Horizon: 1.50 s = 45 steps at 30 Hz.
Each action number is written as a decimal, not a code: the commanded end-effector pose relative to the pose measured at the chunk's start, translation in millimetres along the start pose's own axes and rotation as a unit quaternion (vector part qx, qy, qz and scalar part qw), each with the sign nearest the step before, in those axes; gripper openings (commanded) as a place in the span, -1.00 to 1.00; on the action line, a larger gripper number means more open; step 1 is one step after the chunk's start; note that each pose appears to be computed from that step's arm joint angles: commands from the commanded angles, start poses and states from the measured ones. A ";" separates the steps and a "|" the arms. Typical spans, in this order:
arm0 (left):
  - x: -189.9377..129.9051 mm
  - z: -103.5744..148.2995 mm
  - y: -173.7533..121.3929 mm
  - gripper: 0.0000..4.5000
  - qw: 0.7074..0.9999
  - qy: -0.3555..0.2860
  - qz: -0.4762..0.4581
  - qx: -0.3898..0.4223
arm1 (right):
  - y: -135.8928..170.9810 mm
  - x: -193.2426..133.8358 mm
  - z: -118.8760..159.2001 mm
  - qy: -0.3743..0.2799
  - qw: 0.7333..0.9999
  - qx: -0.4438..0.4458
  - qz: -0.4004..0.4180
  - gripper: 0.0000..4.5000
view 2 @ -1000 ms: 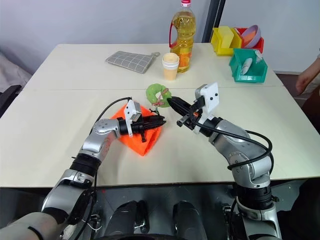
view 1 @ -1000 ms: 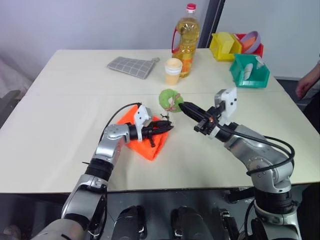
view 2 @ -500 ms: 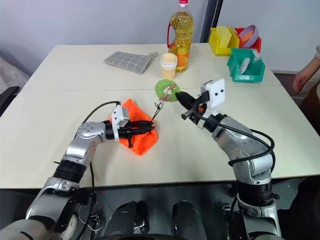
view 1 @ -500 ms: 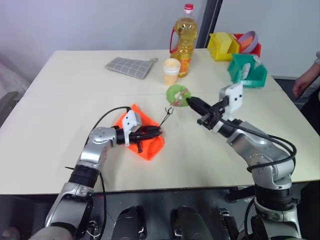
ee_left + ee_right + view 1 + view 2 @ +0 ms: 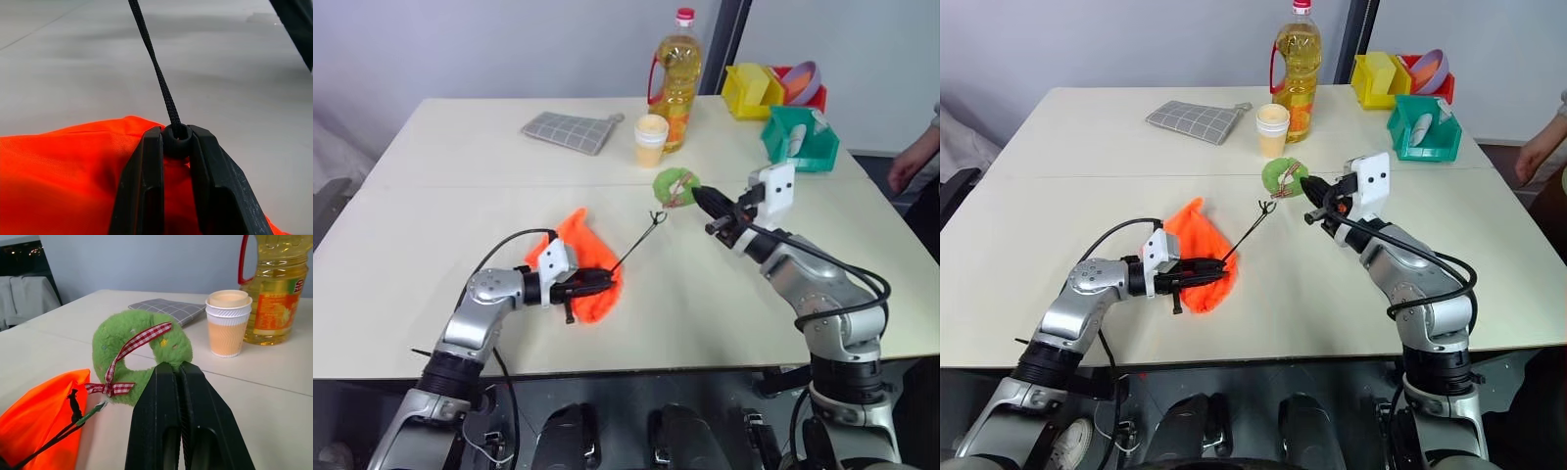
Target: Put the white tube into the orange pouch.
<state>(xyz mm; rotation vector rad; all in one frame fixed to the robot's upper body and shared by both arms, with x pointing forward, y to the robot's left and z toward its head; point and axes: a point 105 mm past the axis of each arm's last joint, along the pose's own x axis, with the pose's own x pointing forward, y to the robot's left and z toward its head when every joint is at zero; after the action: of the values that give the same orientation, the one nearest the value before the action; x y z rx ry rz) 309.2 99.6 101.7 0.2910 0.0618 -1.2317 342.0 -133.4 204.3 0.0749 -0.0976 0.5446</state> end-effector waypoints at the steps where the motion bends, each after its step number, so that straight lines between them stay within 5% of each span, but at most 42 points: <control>1: 6.7 -2.5 -10.2 -0.91 1.000 0.014 -0.016 -0.007 | -12.5 -2.2 23.7 -0.046 0.998 -0.017 -0.031 -1.00; 13: 24.6 5.9 -57.5 -0.91 0.995 0.054 -0.077 -0.015 | -52.8 -7.3 33.1 -0.051 0.991 -0.037 -0.115 -1.00; 22: -0.9 -10.9 -61.7 -0.91 0.991 0.104 -0.065 -0.043 | -86.5 -15.4 27.0 -0.038 0.978 -0.037 -0.200 -1.00; 29: -19.0 -19.8 -52.1 -0.91 0.990 0.128 -0.043 -0.028 | -74.5 -10.5 20.8 -0.028 0.984 -0.034 -0.174 -1.00; 35: -10.3 -4.4 -47.7 -0.91 0.995 0.074 -0.042 -0.048 | -48.7 -4.5 10.2 -0.001 0.994 -0.036 -0.100 -1.00; 39: -9.9 12.7 -49.9 -0.06 0.994 0.031 -0.055 -0.084 | -26.6 -7.6 -4.8 0.043 0.998 -0.040 -0.036 -0.36; 43: -23.0 29.6 -38.3 0.87 0.992 -0.006 -0.029 -0.120 | -22.2 -20.0 -22.5 0.091 0.994 -0.062 -0.020 0.56; 45: -32.5 34.4 -32.6 0.87 0.990 -0.016 -0.017 -0.137 | -23.6 -26.3 -26.6 0.101 0.992 -0.067 -0.017 0.56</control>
<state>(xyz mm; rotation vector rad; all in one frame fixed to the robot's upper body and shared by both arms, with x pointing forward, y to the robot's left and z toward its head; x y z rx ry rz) 262.8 105.5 117.9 0.0514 0.2563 -1.2568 338.6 -165.5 158.0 -0.0756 0.1208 0.4889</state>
